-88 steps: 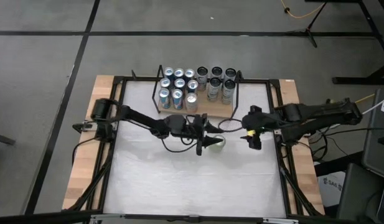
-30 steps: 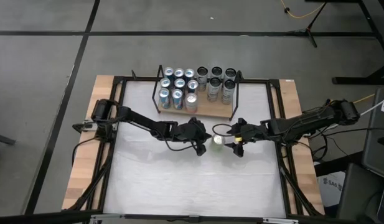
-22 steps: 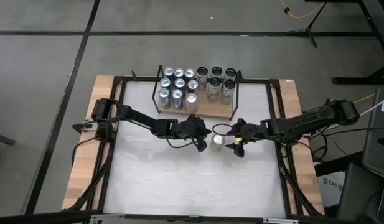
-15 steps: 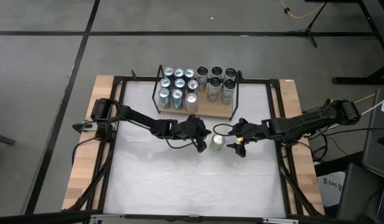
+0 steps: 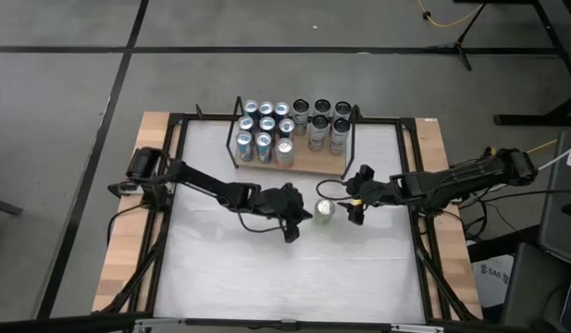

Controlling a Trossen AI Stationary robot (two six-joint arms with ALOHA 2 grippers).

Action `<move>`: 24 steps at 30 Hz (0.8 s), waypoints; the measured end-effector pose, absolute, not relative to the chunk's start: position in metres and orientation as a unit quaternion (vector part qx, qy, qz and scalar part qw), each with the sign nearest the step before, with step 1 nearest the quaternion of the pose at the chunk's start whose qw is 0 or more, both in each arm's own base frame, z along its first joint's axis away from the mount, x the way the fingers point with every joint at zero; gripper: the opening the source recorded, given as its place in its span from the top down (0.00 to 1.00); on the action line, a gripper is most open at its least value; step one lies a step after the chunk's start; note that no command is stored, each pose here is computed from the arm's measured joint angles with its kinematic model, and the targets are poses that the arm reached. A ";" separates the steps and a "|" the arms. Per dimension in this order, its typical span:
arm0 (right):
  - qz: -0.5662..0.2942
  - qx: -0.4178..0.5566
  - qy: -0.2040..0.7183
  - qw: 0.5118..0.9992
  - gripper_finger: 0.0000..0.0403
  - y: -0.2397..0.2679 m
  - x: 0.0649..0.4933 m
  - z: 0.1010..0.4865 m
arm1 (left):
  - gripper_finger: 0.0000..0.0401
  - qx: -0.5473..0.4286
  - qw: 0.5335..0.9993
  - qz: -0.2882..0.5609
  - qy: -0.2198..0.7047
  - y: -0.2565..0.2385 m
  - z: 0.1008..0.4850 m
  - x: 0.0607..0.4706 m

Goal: Place canned beverage on shelf
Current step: Put the green soda can on the shelf

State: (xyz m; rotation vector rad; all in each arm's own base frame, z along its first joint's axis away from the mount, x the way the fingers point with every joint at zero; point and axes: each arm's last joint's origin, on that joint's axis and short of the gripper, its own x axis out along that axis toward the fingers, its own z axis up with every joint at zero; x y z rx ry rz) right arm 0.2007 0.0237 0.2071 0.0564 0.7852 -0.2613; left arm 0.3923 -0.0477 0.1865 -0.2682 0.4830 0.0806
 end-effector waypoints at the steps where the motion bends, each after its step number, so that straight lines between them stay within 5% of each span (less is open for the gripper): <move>1: -0.127 0.027 0.382 0.915 0.22 0.024 0.201 0.207 | 1.00 -0.134 0.961 0.035 0.238 -0.051 0.187 0.392; 24: -0.084 0.050 0.369 0.924 0.22 0.029 0.218 0.199 | 1.00 -0.129 0.962 0.107 0.216 -0.046 0.188 0.392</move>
